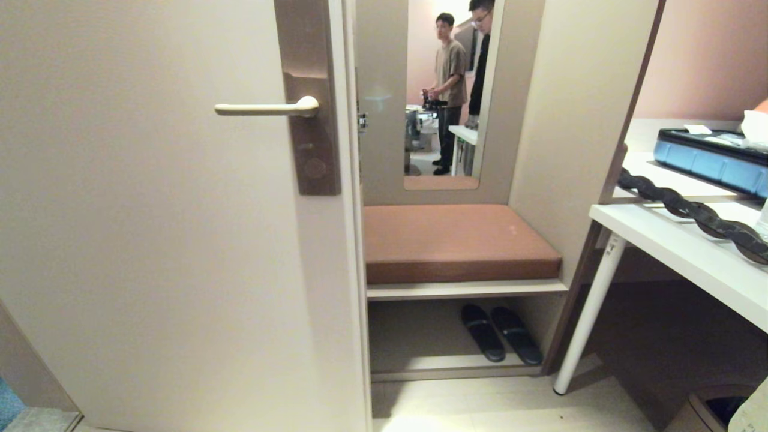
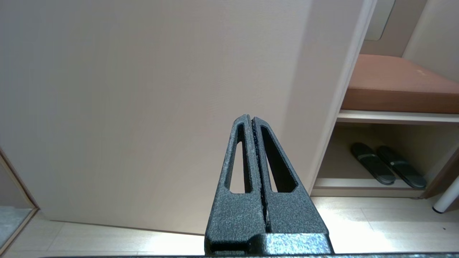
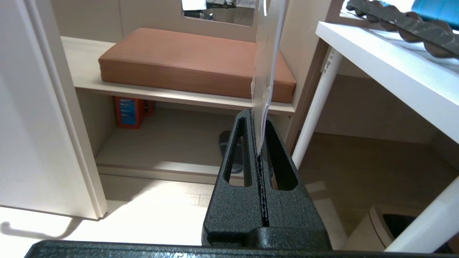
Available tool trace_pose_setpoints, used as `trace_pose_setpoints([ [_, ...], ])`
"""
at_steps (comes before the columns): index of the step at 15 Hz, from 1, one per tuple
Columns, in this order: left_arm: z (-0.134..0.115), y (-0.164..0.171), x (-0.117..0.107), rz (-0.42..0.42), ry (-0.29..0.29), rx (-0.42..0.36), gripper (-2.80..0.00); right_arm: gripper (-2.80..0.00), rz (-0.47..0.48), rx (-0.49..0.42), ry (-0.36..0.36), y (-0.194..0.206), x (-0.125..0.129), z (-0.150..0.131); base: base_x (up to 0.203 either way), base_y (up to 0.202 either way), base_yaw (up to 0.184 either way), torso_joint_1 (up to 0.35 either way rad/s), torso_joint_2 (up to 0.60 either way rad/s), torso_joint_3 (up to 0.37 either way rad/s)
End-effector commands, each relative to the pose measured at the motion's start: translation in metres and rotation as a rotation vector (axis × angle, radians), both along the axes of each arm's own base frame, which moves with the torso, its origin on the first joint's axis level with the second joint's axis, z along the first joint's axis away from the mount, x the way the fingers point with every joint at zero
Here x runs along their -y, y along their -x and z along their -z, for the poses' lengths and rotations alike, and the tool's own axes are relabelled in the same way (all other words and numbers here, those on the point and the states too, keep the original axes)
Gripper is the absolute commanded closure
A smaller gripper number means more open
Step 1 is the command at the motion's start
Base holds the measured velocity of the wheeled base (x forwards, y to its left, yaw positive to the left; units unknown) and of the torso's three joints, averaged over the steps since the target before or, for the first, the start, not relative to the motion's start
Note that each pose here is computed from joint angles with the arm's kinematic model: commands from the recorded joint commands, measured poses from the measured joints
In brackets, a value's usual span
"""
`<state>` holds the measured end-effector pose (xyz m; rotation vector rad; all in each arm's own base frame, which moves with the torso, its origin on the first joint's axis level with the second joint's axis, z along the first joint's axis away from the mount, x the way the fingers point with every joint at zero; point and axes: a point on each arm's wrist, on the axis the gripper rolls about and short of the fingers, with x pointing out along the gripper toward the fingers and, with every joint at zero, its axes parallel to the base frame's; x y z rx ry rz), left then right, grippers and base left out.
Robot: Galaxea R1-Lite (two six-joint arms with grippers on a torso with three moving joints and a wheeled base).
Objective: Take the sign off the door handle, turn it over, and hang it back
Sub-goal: Hand it to the other hand
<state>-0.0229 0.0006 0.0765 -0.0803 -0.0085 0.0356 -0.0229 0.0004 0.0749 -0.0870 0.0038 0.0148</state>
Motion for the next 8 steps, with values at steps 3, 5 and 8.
trace_pose_setpoints([
  [3, -0.0002, 0.0000, 0.0000, -0.001, 0.000, 0.002, 0.00, 0.00, 0.001, -0.002, -0.001, -0.0001, 0.0000, 0.0000, 0.000, 0.000, 0.000, 0.000, 0.00, 0.000],
  [5, -0.0002, 0.0000, 0.0000, -0.001, 0.000, 0.002, 0.00, 0.00, 0.001, -0.002, -0.001, -0.0001, 0.0000, 0.0000, 0.000, 0.000, 0.000, 0.000, 0.00, 0.000],
  [8, -0.0002, 0.0000, 0.0000, -0.001, 0.000, 0.002, 0.00, 0.00, 0.001, -0.003, -0.001, -0.0001, 0.0000, 0.0002, 0.000, 0.000, 0.000, 0.000, 0.00, 0.000],
])
